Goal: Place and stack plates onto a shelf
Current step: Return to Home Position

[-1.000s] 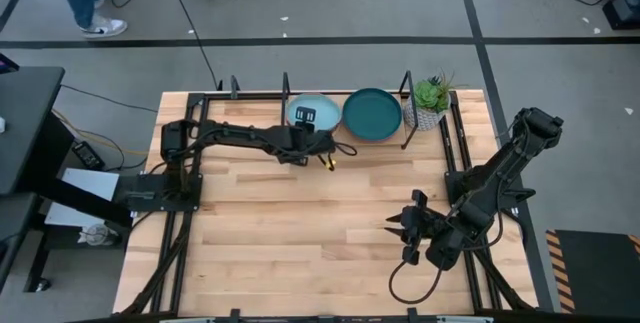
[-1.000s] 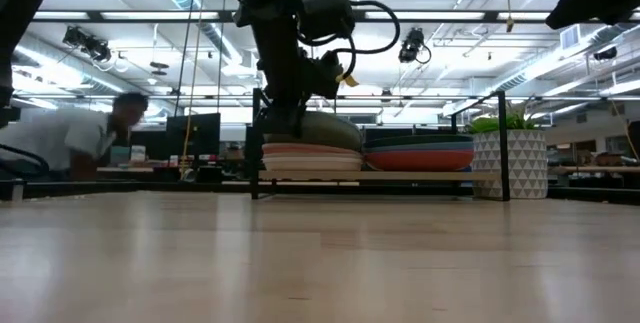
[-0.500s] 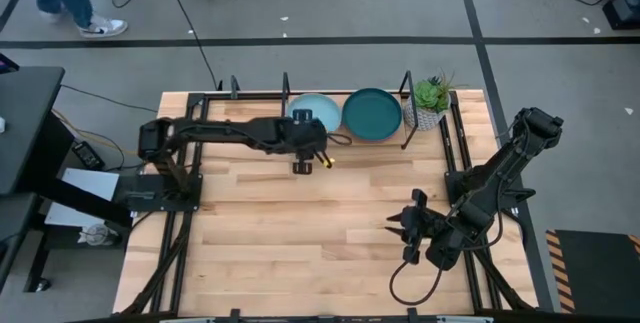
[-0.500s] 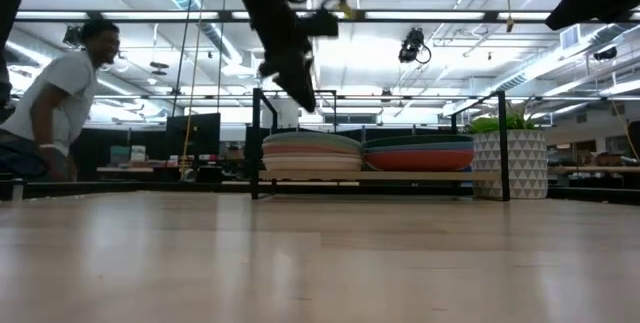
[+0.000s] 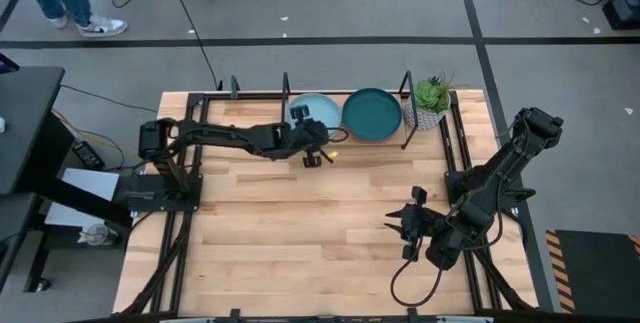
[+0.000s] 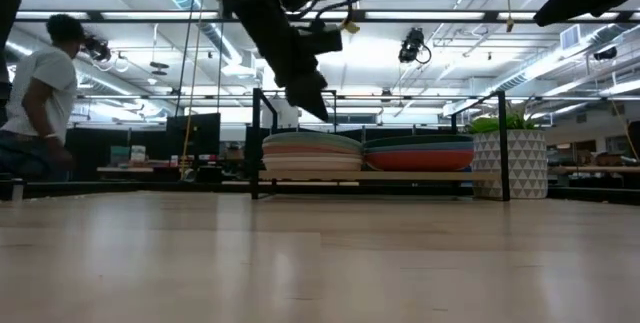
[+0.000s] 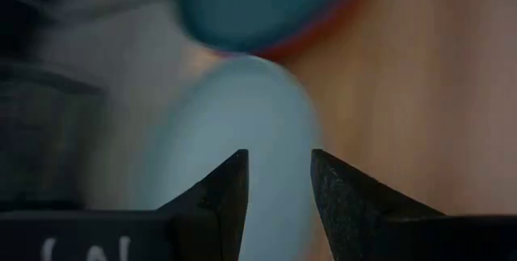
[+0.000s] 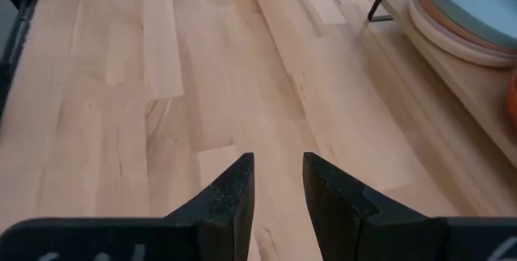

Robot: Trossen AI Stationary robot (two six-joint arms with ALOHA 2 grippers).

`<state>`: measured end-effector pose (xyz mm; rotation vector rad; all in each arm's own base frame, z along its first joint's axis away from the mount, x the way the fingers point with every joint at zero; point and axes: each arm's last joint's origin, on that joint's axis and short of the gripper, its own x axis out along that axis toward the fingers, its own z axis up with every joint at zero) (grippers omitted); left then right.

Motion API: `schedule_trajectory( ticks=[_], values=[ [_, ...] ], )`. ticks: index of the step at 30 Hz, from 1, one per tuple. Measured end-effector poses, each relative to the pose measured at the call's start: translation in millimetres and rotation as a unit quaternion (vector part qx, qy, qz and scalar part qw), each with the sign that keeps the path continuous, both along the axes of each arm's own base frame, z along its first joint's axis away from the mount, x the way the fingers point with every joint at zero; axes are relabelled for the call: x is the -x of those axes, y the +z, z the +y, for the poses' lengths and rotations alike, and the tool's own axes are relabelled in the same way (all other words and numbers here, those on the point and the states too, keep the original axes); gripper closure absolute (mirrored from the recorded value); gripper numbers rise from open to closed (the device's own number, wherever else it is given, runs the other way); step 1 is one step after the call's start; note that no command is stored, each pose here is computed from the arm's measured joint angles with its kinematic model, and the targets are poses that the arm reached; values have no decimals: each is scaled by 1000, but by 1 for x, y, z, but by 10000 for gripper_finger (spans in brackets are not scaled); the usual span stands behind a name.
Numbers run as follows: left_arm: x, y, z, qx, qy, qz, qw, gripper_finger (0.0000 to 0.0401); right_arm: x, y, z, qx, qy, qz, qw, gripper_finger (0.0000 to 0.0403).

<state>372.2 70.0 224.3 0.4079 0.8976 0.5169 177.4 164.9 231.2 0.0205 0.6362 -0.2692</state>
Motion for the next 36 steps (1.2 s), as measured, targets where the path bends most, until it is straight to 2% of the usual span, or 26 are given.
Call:
schedule_trajectory(
  ticks=[2, 5, 7, 14, 17, 21, 27, 31, 36],
  values=[
    [1, -6, 3, -50, 21, -12, 998, 259, 0, 0, 0, 6, 3, 0, 1000, 289],
    [3, -13, 4, -78, 23, -20, 996, 259, 0, 0, 0, 9, 7, 0, 1000, 289],
    [4, -19, 3, -81, 21, -37, 996, 259, -1, 0, 0, 15, 9, -1, 1000, 289],
    [15, -37, 3, -66, 26, 5, 997, 259, -1, 1, 0, 23, 14, 0, 1000, 289],
    [15, -32, -1, -90, 42, 5, 995, 259, -1, 1, 0, 27, 17, 1, 999, 289],
    [12, -7, -13, -105, 27, -30, 994, 259, -1, 1, 0, 37, 18, -1, 999, 289],
    [16, 24, -47, -42, -69, -112, 990, 259, 5, -14, -8, 83, 1, -8, 997, 290],
    [34, 30, -69, -19, -97, -135, 986, 259, 9, -25, -19, 61, -2, -12, 998, 296],
    [67, 22, -86, 9, -111, -181, 977, 259, 14, -25, -35, 32, 16, -36, 999, 309]
  ],
)
